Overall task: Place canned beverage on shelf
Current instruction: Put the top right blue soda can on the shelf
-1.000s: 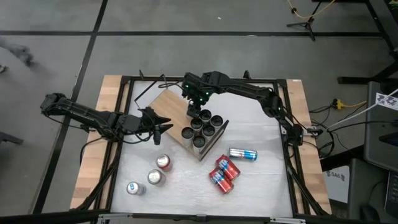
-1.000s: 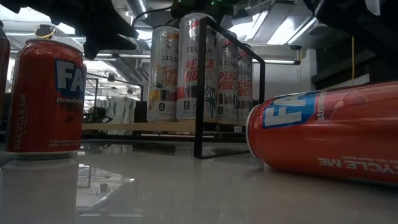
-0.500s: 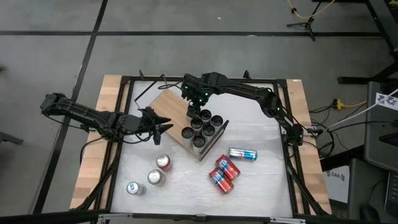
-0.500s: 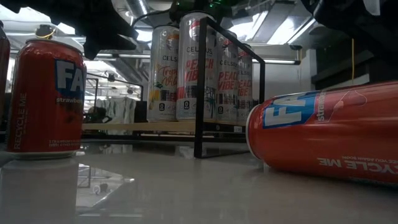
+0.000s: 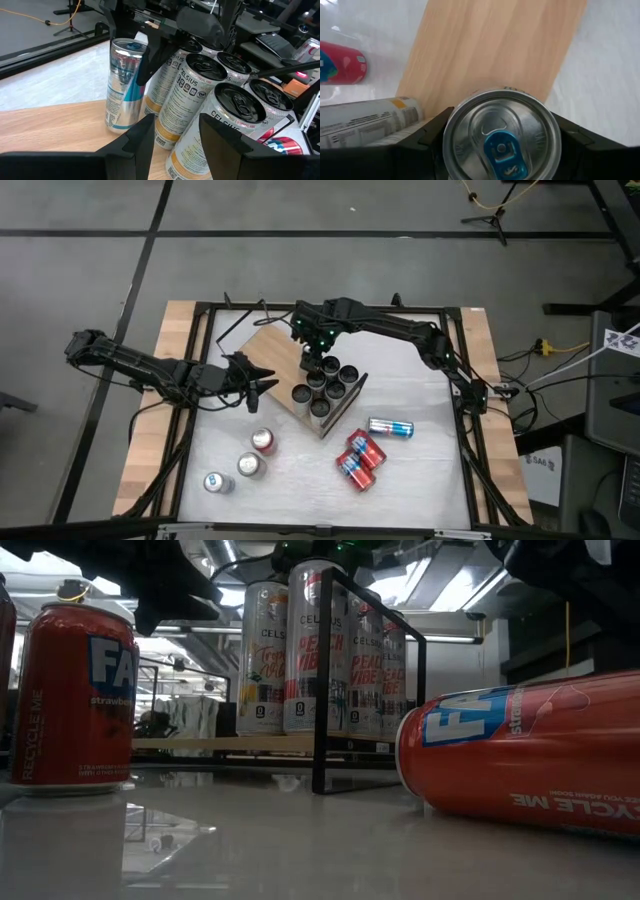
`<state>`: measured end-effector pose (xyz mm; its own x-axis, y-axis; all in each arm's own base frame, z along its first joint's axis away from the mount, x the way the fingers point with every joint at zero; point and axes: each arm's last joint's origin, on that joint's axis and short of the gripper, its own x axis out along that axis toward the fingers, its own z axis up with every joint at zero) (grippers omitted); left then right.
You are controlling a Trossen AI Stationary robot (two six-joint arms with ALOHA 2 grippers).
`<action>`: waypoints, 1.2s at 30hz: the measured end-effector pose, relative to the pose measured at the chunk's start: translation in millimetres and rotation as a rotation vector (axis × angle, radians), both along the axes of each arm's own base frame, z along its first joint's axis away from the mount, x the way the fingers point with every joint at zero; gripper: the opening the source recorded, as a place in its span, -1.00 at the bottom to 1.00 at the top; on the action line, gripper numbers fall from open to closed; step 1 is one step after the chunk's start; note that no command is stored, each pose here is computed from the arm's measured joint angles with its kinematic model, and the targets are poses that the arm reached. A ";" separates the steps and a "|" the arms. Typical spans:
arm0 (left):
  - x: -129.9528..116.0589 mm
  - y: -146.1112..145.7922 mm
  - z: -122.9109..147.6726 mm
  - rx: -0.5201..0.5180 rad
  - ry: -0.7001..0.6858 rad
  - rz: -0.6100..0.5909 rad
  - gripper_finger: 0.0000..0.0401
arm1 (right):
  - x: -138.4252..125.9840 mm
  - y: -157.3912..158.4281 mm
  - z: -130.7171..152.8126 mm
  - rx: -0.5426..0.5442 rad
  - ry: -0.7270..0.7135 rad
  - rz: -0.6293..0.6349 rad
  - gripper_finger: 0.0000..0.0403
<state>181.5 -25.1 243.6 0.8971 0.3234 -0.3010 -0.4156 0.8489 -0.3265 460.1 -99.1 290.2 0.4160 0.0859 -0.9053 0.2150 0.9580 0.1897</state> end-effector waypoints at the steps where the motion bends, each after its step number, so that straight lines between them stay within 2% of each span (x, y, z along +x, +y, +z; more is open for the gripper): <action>1: 0.0 -0.1 0.0 0.000 0.000 -0.001 -0.26 | 0.3 1.0 0.0 -0.005 0.000 0.003 0.14; 10: 0.0 -0.1 0.0 0.000 0.000 0.000 -0.26 | 1.9 4.9 0.1 -0.064 0.001 0.017 0.14; 17: 0.0 -0.1 0.0 0.000 0.000 0.000 -0.26 | 5.8 3.9 -8.8 -0.057 0.017 0.019 0.14; 36: 0.0 0.0 0.0 0.000 0.000 0.000 -0.26 | 7.8 3.4 -9.4 -0.060 0.003 0.017 0.14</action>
<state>181.5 -25.2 243.6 0.8971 0.3232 -0.3013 -0.4155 0.8491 -0.3263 467.9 -95.7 280.8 0.4125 0.0390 -0.9101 0.1986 0.9712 0.1316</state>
